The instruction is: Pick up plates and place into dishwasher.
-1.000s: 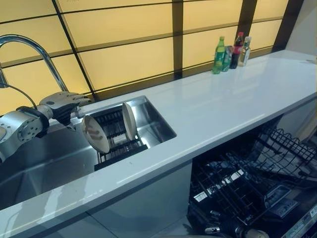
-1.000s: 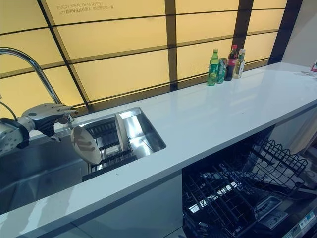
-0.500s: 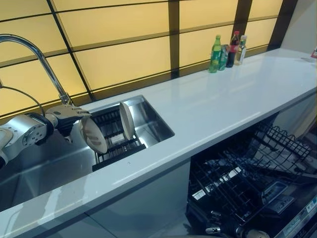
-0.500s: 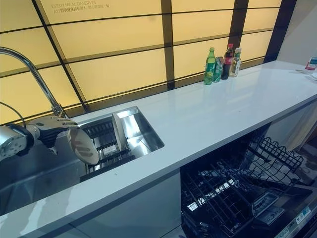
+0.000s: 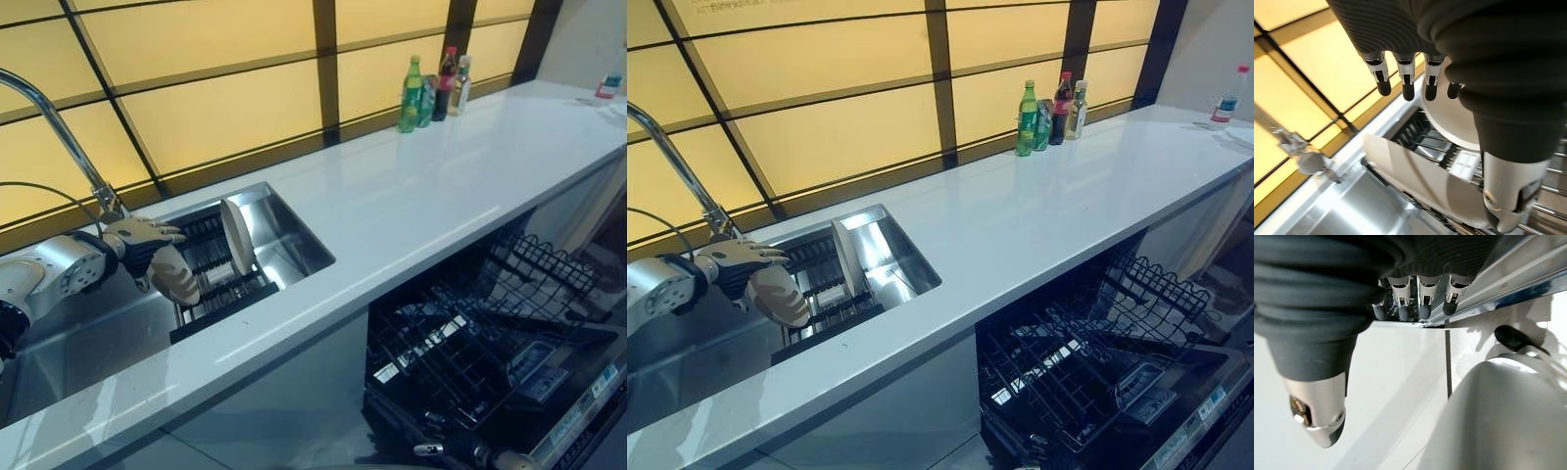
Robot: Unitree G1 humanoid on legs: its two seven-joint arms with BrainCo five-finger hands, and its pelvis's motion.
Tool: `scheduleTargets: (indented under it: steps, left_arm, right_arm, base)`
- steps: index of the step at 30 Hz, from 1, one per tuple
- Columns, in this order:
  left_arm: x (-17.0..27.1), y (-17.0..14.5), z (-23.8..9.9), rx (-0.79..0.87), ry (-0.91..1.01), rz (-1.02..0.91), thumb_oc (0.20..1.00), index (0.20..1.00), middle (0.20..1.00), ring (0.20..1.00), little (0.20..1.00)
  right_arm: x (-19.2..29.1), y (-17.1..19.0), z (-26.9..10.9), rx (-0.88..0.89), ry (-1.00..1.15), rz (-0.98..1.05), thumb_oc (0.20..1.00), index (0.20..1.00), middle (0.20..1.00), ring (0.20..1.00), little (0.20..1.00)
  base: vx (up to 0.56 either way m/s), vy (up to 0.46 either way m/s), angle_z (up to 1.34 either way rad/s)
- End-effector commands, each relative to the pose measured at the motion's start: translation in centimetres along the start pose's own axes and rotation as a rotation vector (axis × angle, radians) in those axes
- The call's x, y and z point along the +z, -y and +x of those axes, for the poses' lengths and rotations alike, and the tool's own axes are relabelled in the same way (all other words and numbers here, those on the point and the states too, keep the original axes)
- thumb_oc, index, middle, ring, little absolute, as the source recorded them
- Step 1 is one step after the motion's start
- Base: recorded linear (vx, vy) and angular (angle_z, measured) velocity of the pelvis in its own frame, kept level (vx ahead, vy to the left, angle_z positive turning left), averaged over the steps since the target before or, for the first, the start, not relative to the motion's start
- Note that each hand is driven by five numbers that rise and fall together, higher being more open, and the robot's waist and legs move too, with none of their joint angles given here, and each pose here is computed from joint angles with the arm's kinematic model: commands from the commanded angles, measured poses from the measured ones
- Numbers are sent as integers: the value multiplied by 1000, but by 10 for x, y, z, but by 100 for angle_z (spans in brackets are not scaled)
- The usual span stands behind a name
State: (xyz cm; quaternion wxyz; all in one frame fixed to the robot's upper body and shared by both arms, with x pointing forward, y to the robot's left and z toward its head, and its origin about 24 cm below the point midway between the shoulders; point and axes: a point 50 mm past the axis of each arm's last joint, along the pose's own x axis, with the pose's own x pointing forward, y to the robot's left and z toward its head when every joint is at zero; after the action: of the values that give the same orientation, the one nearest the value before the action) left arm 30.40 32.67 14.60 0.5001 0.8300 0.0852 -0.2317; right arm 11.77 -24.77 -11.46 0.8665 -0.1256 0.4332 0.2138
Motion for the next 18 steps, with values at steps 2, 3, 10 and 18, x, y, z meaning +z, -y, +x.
scheduleTargets:
  steps: [2, 3, 10, 18]
  left_arm:
    - [-31, -31, -6, 111, -140, 8, 1000, 1000, 1000, 1000, 1000]
    - [-31, -30, -6, 111, -145, 6, 1000, 1000, 1000, 1000, 1000]
    - [-37, -30, -8, 59, -166, 0, 200, 200, 200, 200, 200]
    - [-41, -20, -10, -83, -188, 28, 200, 200, 200, 200, 200]
  right_arm:
    - [34, 13, 2, -29, 159, -28, 1000, 1000, 1000, 1000, 1000]
    - [34, 13, 2, -32, 163, -26, 1000, 1000, 1000, 1000, 1000]
    - [40, 14, 0, -43, 215, -5, 1000, 1000, 1000, 1000, 1000]
    - [42, 12, 0, -34, 235, 14, 1000, 1000, 1000, 1000, 1000]
  base:
    - [-22, 40, -11]
    - [-22, 27, -8]
    - [-4, 4, -1]
    - [0, 0, 0]
